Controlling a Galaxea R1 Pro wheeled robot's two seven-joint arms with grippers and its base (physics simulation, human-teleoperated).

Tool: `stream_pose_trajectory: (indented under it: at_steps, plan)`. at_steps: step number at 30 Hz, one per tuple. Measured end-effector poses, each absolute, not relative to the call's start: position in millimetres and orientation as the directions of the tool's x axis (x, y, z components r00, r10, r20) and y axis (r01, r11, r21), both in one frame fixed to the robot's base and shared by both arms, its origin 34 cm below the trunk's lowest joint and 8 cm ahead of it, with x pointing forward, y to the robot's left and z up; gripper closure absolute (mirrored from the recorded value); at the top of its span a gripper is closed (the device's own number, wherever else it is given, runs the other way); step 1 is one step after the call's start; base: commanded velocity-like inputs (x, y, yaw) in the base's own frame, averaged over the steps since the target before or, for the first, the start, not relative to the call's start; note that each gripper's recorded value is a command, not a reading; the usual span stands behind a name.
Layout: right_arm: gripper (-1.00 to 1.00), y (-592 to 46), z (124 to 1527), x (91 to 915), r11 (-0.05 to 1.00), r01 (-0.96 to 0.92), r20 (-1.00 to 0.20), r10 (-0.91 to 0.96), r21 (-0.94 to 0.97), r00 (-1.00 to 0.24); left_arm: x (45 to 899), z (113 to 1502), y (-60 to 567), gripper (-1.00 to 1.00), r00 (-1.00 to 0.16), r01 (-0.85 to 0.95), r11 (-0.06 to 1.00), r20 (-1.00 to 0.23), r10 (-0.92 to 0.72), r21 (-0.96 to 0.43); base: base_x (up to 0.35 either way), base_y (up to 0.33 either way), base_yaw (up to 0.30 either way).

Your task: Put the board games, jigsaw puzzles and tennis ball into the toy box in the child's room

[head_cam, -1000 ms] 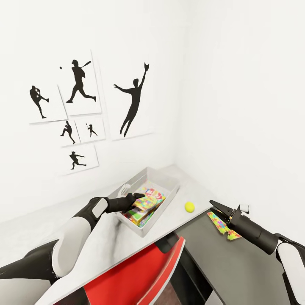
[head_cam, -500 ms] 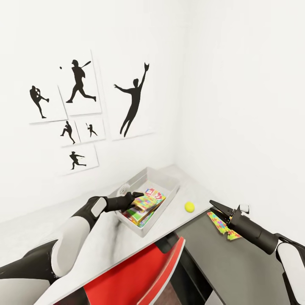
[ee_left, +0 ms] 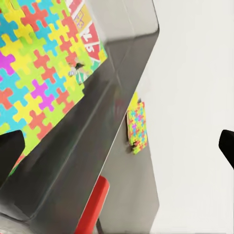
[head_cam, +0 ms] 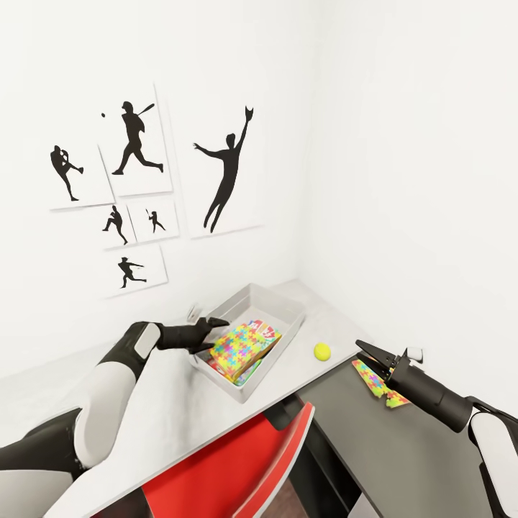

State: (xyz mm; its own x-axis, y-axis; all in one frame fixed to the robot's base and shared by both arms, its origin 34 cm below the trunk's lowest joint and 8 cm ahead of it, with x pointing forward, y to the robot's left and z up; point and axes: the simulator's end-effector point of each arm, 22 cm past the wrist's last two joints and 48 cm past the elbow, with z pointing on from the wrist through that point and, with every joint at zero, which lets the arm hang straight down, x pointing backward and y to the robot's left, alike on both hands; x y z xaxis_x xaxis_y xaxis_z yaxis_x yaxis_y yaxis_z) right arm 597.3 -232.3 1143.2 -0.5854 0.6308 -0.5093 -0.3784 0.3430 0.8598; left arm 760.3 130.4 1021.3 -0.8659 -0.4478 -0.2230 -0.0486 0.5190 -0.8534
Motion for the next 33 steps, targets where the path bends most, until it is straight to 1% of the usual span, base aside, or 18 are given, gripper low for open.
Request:
stream_pose_trajectory:
  at_steps: [6,12,14,17,19,20,21,26,30,33]
  plan:
    - [-1.00,-232.1,1143.1,597.2,0.342,-0.378,-0.509,0.631,0.860,-0.585,754.7,1021.4,137.7,-1.00,-0.878,-0.073,0.513,-0.188,-0.439,-0.855,0.000,0.000,0.000]
    - [-1.00,-232.3,1142.8,597.1,0.343,-0.378,-0.509,0.631,0.860,-0.585,757.6,1030.9,146.6,-1.00,-0.875,-0.064,0.513,-0.199,-0.441,-0.856,0.000,0.000,0.000]
    - [-1.00,-232.4,1142.9,597.2,0.343,-0.378,-0.509,0.631,0.860,-0.585,758.6,1035.8,147.7,-1.00,-0.873,-0.053,0.499,-0.202,-0.444,-0.865,0.000,0.000,0.000]
    - [-1.00,-232.4,1143.0,597.2,0.344,-0.378,-0.510,0.631,0.859,-0.585,762.0,1056.3,160.0,-1.00,-0.862,-0.006,0.437,-0.216,-0.458,-0.900,0.000,0.000,0.000]
    - [-1.00,-232.7,1143.2,597.2,0.344,-0.379,-0.510,0.631,0.859,-0.585,765.7,1081.8,174.9,-1.00,-0.846,0.056,0.379,-0.246,-0.473,-0.924,0.000,0.000,-0.008]
    - [-1.00,-232.8,1143.4,597.2,0.344,-0.379,-0.510,0.631,0.859,-0.584,766.6,1089.1,180.4,-1.00,-0.840,0.076,0.368,-0.258,-0.477,-0.927,0.000,0.000,-0.053]
    - [-1.00,-233.1,1143.4,597.2,0.345,-0.379,-0.511,0.631,0.859,-0.584,767.9,1111.1,195.7,-1.00,-0.823,0.136,0.341,-0.297,-0.483,-0.930,0.000,0.000,-0.073]
    - [-1.00,-233.1,1145.2,596.6,0.344,-0.382,-0.512,0.632,0.858,-0.582,756.7,1154.2,236.5,-1.00,-0.783,0.281,0.322,-0.410,-0.469,-0.904,0.000,0.000,-0.174]
    - [-1.00,-233.0,1147.0,596.1,0.343,-0.385,-0.514,0.632,0.857,-0.580,735.9,1157.9,266.2,-1.00,-0.765,0.325,0.313,-0.443,-0.468,-0.892,-0.032,0.018,-0.220]
    - [-1.00,-233.0,1148.6,595.6,0.342,-0.388,-0.515,0.632,0.856,-0.579,711.1,1156.6,278.9,-1.00,-0.762,0.363,0.276,-0.455,-0.462,-0.890,-0.129,0.096,-0.226]
